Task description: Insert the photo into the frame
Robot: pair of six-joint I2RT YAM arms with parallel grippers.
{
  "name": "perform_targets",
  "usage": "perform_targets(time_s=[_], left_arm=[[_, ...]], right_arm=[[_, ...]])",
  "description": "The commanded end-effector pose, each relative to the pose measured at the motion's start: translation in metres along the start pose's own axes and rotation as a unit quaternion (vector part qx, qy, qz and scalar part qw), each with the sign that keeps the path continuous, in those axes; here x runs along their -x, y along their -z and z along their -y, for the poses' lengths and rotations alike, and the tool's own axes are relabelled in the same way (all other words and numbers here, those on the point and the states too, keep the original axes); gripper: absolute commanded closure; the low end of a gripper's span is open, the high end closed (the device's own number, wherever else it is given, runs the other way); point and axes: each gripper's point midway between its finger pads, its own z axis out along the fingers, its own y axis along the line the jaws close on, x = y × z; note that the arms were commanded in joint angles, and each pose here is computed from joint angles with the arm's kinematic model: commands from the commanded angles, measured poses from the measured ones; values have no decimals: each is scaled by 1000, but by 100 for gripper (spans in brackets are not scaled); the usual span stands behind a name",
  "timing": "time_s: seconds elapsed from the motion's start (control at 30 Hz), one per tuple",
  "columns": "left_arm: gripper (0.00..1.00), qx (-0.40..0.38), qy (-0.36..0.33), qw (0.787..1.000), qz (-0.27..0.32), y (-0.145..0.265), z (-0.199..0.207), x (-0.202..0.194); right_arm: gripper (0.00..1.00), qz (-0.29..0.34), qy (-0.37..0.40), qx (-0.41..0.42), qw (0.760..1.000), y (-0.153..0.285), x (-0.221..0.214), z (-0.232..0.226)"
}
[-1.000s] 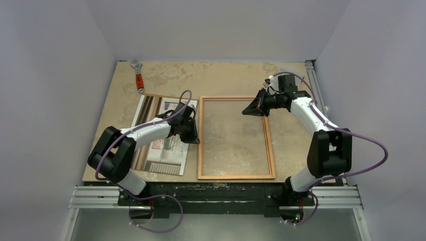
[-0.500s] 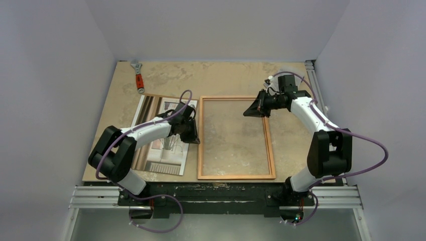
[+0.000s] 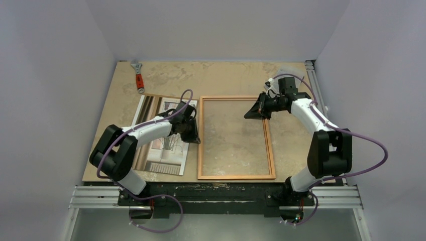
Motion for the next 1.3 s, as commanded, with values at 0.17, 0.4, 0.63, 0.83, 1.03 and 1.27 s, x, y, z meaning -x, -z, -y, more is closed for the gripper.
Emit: perform_targets(time_s=[0.17,0.4,0.63,0.83,1.03,1.27], left_arm=[[93,71,-10,997,-17,-19,-32,-15],[95,80,-12,997,-21,-21,-35,-17],[96,87,-14,996,-23,-21,-37,-18],[96,88,-18,996,-23,-21,-36,-19],[97,91,-21,995,-24,-21,-37,-19],[97,95,-23,995,-24,-21,-37,-19]], right_arm=[[100,-47,5,33,998,7,-25,-19],[100,-38,23,66,997,23,-16,-52],[100,2,48,99,994,42,0,-92],[100,-2,44,102,994,38,4,-90],[100,-11,32,82,996,28,7,-75],[100,-24,30,70,997,19,7,-62]])
